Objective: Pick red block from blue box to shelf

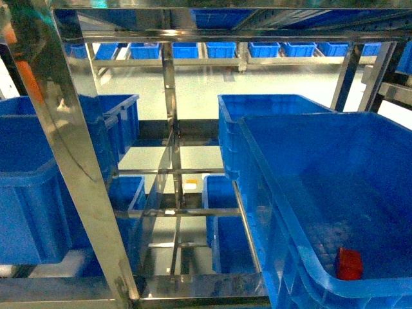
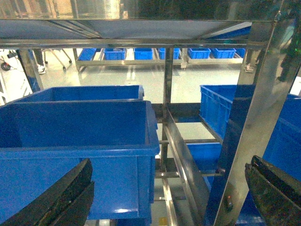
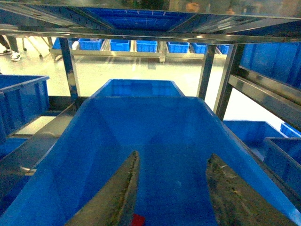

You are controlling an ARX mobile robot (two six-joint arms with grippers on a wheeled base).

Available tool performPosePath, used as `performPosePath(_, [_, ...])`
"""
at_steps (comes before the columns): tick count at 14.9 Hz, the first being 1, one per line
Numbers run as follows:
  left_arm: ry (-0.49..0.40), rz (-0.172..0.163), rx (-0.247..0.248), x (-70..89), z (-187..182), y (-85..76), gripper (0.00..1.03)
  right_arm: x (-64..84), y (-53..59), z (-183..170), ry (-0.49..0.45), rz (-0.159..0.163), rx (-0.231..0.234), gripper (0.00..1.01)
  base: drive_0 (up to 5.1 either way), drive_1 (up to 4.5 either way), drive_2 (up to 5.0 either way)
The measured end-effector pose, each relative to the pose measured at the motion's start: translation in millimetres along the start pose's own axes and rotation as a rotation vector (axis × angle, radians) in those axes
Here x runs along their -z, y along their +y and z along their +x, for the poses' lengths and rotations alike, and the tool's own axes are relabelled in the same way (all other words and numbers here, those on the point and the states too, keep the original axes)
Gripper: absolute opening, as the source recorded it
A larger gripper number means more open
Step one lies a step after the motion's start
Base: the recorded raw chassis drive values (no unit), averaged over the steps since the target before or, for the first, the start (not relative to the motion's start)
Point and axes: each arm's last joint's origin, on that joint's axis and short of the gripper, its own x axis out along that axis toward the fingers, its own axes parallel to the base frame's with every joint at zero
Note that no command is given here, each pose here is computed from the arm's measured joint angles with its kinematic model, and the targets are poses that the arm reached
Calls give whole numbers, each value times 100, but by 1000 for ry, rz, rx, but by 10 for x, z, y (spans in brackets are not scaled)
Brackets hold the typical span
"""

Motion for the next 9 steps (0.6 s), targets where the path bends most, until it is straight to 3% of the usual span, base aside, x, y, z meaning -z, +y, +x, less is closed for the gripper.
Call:
performPosePath(3, [0,0,0,0,0,0,98,-1,-84,-134,-2,9,-17,11,0,0,0])
performPosePath(4, [0,0,0,0,0,0,98,1,-124,-150,0,10,-16,5,0,0,0])
performPosePath(7, [0,0,0,0,0,0,98,-30,-178,-201,-15,17,13,2,0,0,0])
performPosePath(9, [0,0,0,0,0,0,98,-50,-167,-258,-20,17,-4,2,0,0,0])
